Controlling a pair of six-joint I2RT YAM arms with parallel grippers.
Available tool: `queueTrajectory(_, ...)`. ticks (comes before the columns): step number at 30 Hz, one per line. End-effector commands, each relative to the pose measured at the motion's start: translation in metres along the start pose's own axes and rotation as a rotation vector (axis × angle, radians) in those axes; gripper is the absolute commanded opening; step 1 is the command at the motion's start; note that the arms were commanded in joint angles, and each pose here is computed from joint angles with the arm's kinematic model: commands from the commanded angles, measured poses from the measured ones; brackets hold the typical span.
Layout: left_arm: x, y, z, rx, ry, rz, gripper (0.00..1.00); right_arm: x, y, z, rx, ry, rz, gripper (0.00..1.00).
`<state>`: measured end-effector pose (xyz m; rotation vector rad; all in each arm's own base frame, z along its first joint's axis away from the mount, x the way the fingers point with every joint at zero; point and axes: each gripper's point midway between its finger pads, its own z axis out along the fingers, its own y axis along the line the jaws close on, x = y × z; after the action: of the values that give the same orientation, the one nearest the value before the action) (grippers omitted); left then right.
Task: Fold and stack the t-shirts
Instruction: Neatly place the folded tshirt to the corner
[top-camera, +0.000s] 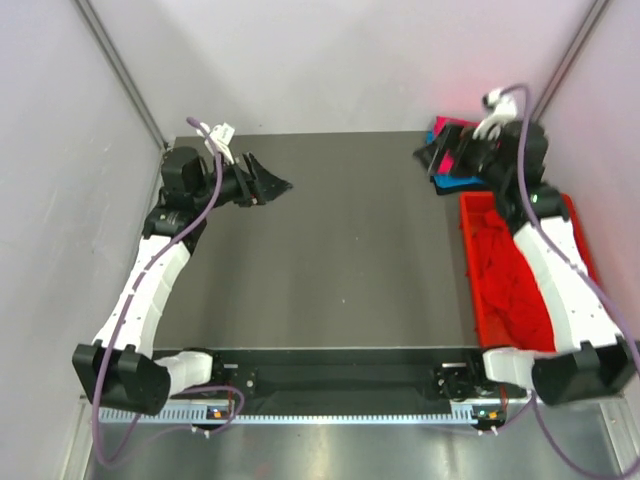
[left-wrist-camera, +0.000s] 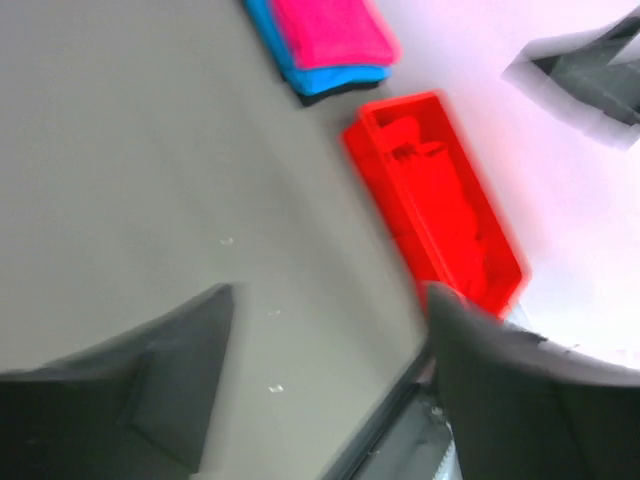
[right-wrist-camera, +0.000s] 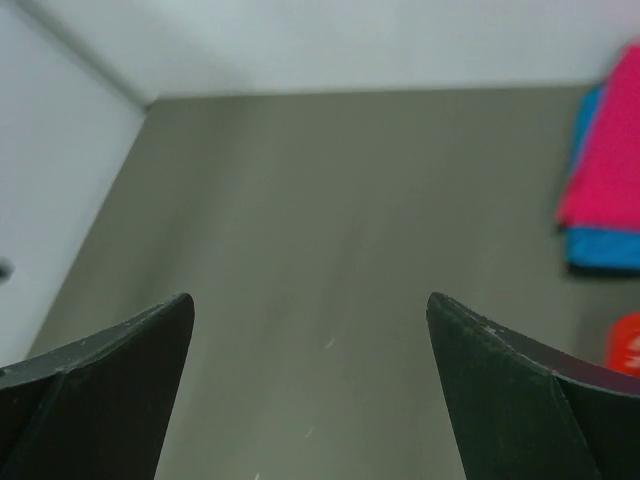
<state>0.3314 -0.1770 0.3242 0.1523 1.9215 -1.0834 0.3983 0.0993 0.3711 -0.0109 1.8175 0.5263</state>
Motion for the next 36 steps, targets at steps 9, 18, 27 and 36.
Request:
queueTrajectory(9,-0.017,-0.06,-0.057,0.077,-0.168,0.153,0.99,0.112,0.057,-0.087,-0.178,0.153,0.162,1.0)
queueTrajectory(18,-0.011,-0.061,-0.069,0.051,-0.179,0.19,0.99,0.092,0.053,-0.113,-0.126,0.08,0.115,1.0)
queueTrajectory(27,-0.011,-0.066,-0.071,0.067,-0.181,0.185,0.99,0.083,0.056,-0.119,-0.125,0.054,0.122,1.0)
queueTrajectory(36,-0.012,-0.069,-0.073,0.078,-0.189,0.184,0.99,0.081,0.054,-0.123,-0.111,0.048,0.119,1.0)
